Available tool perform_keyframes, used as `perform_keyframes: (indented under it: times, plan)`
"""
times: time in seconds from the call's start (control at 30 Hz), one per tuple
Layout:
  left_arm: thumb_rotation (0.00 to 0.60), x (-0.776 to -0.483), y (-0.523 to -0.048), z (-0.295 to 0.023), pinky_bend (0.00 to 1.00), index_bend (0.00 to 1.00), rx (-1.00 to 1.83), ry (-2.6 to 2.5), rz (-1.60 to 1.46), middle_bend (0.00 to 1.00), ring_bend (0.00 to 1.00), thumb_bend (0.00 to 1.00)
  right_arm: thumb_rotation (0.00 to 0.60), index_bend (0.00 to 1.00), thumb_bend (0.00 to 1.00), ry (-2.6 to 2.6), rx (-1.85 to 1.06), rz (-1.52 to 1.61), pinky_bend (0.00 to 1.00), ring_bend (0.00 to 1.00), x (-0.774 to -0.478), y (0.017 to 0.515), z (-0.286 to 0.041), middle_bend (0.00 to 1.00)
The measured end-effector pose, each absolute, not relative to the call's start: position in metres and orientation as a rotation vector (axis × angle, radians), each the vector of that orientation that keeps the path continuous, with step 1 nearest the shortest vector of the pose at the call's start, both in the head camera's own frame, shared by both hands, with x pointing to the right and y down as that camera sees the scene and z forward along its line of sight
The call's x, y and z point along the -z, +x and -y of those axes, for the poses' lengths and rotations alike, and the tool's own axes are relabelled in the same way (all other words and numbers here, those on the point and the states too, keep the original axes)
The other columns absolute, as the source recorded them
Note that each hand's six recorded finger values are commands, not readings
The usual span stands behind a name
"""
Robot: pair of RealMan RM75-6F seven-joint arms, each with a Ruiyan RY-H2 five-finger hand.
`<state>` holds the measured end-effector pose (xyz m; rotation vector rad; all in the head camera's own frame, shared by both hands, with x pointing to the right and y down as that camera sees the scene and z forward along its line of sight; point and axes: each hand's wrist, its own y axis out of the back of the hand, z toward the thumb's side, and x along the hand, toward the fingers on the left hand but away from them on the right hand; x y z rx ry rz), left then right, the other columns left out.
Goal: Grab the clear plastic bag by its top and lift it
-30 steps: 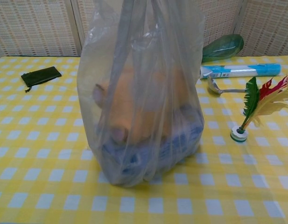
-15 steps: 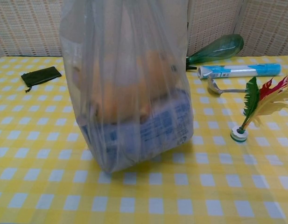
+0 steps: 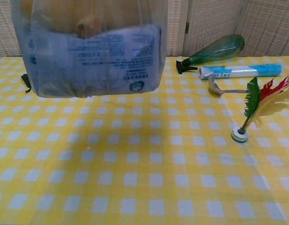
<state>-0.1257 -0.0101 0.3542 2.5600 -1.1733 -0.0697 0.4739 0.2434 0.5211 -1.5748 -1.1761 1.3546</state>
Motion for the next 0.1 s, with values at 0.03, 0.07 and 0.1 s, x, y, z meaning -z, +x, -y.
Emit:
perform_keyframes:
  times: [0.03,0.07,0.1]
  plan:
    - [0.6,-0.354,-0.1259,0.0107,0.98,0.59,0.066,2.556,1.173,0.84,0.88,0.79,0.6,0.0,0.31,-1.575,-1.356,1.173,0.0,0.0,-0.5216,0.4736,-0.2434,0.0]
    - [0.6,-0.3548,-0.1261,0.0108,0.98,0.59,0.06,2.553,1.172,0.84,0.88,0.79,0.6,0.0,0.31,-1.577,-1.358,1.17,0.0,0.0,-0.5224,0.473,-0.2434,0.0]
    - [0.6,-0.3568,-0.1269,0.0105,0.98,0.59,0.052,2.549,1.171,0.84,0.88,0.79,0.6,0.0,0.31,-1.58,-1.358,1.167,0.0,0.0,-0.523,0.4723,-0.2434,0.0]
